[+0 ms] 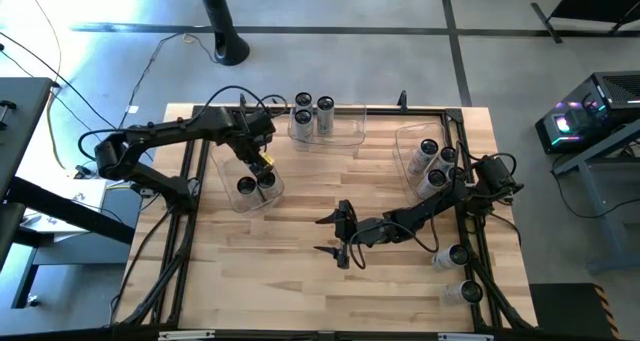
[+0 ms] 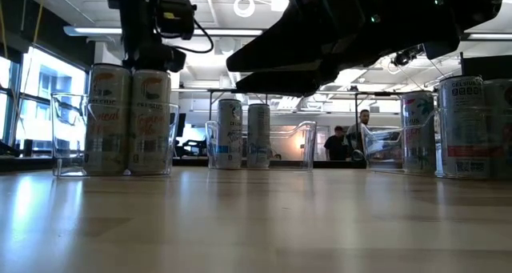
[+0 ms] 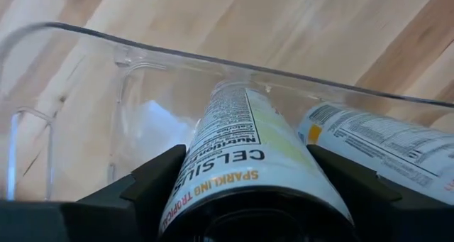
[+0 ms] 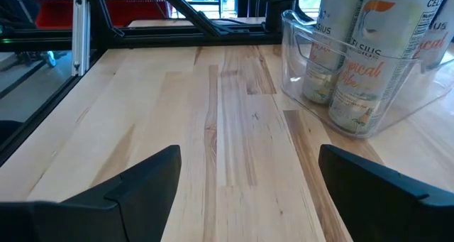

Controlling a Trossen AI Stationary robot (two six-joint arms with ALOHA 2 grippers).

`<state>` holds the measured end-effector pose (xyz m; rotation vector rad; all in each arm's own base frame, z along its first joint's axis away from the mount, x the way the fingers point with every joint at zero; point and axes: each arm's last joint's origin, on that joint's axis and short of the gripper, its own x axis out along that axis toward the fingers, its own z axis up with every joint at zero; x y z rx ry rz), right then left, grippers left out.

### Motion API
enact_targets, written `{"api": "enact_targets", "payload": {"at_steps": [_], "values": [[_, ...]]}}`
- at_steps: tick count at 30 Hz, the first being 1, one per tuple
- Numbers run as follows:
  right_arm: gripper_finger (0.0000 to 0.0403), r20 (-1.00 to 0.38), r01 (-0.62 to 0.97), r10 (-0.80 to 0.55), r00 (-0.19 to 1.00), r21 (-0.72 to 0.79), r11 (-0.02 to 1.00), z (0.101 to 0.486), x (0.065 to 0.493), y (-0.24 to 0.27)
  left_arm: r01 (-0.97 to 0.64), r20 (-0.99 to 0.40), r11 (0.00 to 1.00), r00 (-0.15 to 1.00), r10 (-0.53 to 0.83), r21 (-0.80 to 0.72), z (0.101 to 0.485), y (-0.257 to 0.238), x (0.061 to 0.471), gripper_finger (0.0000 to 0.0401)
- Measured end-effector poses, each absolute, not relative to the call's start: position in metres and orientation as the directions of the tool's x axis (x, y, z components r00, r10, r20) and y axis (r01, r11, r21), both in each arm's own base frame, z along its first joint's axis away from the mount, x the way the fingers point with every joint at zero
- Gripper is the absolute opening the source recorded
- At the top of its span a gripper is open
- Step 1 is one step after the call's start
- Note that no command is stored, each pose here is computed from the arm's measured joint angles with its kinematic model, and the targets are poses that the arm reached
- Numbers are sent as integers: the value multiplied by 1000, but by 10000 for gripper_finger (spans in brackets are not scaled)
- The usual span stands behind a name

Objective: Sort soda cans
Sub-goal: Put the white/yellow soda can into the left transparent bin

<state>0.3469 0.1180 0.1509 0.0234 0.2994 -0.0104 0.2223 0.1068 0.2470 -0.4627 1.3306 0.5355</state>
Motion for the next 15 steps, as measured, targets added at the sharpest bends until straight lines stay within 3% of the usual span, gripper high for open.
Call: {"api": "enact_targets", "payload": {"at_steps": [15], "values": [[330, -296, 14, -7, 955, 20, 1000, 151, 347, 118, -622, -975, 780, 204, 83, -64, 242, 102, 228, 295]]}}
